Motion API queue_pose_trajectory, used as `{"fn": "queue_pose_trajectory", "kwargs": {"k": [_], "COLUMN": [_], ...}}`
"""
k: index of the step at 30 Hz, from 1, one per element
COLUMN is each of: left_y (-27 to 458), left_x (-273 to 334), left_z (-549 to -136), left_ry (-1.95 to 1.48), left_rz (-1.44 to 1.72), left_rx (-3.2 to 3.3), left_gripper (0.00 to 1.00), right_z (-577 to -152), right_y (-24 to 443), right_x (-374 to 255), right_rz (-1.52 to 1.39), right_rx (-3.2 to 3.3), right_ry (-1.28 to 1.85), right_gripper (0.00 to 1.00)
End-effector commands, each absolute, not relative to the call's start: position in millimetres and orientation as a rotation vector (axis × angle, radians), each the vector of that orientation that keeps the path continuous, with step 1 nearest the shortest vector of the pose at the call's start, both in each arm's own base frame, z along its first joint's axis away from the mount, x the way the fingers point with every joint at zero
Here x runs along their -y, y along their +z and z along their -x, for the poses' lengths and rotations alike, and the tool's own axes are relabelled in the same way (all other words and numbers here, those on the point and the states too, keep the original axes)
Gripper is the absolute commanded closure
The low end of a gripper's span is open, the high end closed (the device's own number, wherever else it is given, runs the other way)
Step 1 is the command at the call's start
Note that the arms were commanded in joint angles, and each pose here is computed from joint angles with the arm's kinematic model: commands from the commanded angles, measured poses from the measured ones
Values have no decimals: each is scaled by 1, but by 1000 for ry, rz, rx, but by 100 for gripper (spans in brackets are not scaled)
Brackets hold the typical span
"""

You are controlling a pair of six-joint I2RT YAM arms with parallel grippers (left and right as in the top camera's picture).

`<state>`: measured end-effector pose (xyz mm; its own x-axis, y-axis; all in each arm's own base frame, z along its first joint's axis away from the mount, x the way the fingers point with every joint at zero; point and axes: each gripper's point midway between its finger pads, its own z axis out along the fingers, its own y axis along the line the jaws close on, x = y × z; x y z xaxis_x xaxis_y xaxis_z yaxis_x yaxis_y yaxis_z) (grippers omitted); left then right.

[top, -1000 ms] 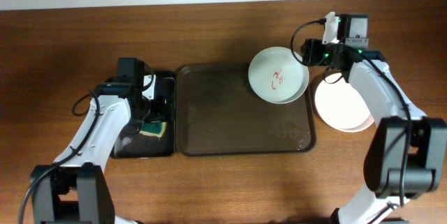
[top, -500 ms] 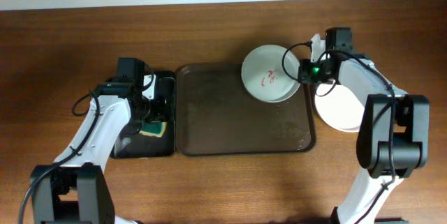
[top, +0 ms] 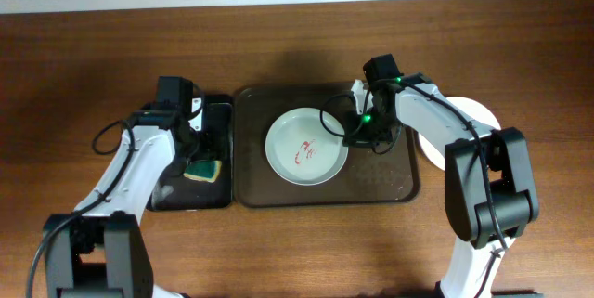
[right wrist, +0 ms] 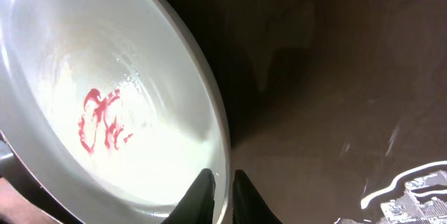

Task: Clean dirty plates on tray and stack at the side
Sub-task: 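Drag the last stained plate to the tray center with right gripper, then lift the sponge from the black tray with the left gripper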

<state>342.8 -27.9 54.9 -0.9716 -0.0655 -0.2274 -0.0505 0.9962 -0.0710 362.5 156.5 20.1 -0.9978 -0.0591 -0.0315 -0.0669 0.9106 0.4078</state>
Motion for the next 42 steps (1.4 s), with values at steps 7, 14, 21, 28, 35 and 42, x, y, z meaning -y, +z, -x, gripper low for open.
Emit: {"fn": "queue_pose_trajectory", "kwargs": {"k": [7,14,21,28,35,42], "left_y": [9,-9,83,165,241,256], "left_x": [15,16,26,27,27,27], "left_z": [-346,-336,-374,-399,-397,-393], "left_ry": [18,14,-88,-111,-128,-131], "left_rz": [102,101,83,63,52,50], "left_rx": [-2980,-3050,-2769,-2463,-2222,-2179], "left_gripper": [56,100,100,100,100,100], "right_z": [-366,-366,-365,-367,-375,-375], "right_y": [29,29,29,29,26,26], "right_x": [-154,-154,-154,-154,-145,-146], "right_rz": [102,102,101,103,101,101], "right_rx": [-3028,-3029,-3035,-3026,-3008,-3005], "right_ry": [614,614,613,614,520,521], "right_gripper": [86,86,85,79,76,76]}}
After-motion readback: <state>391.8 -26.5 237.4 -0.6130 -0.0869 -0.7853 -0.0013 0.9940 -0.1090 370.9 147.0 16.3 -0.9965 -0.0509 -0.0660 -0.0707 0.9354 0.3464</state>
